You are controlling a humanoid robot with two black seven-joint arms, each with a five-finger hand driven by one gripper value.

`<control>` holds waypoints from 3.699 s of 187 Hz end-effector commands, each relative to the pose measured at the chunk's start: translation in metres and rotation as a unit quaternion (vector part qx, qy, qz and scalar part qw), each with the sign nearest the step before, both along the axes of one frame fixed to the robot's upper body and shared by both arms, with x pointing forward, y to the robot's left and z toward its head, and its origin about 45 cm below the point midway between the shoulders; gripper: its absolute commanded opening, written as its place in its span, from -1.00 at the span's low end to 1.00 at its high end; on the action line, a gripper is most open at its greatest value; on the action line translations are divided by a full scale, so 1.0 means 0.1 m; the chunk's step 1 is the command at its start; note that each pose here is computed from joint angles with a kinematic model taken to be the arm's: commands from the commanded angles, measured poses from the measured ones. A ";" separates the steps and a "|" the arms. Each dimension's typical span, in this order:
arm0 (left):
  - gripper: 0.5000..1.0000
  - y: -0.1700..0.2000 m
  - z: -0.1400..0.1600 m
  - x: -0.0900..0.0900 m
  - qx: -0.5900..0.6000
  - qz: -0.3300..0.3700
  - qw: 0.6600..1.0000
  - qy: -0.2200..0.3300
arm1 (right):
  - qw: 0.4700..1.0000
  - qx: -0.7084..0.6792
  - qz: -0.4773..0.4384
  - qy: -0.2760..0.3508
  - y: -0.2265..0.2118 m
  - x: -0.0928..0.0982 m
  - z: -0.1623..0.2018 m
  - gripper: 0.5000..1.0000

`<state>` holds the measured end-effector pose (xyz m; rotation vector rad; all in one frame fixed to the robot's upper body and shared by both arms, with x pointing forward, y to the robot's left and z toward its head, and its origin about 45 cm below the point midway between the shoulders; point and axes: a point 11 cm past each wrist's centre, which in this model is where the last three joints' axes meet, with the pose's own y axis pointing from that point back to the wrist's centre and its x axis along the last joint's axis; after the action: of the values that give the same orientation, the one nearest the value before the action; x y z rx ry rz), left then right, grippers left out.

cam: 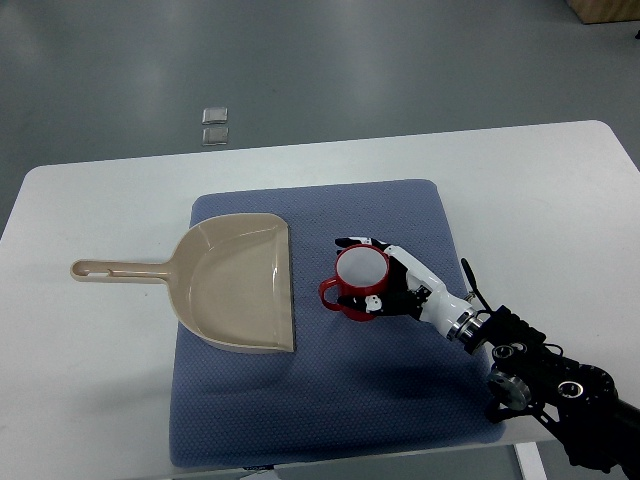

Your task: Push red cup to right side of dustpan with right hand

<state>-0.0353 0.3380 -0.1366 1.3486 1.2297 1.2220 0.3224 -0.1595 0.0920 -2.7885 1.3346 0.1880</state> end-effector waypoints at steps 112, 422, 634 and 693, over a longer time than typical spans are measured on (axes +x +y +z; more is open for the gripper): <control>1.00 0.00 0.00 0.00 0.000 0.000 1.000 0.000 | 1.000 0.007 0.022 0.003 0.20 -0.08 -0.02 0.61; 1.00 0.00 0.00 0.00 0.000 0.000 1.000 0.000 | 0.998 0.006 0.063 0.000 0.37 -0.21 -0.01 0.61; 1.00 0.00 0.00 0.00 0.000 0.000 1.000 0.000 | 0.998 -0.026 0.049 -0.007 -0.08 -0.15 0.01 0.61; 1.00 0.00 0.00 0.00 0.000 0.000 1.000 0.000 | 0.999 -0.039 0.028 -0.024 -0.37 -0.02 0.15 0.61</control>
<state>-0.0354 0.3380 -0.1366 1.3486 1.2298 1.2220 0.3123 -0.1847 0.0984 -2.8970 1.2494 0.1085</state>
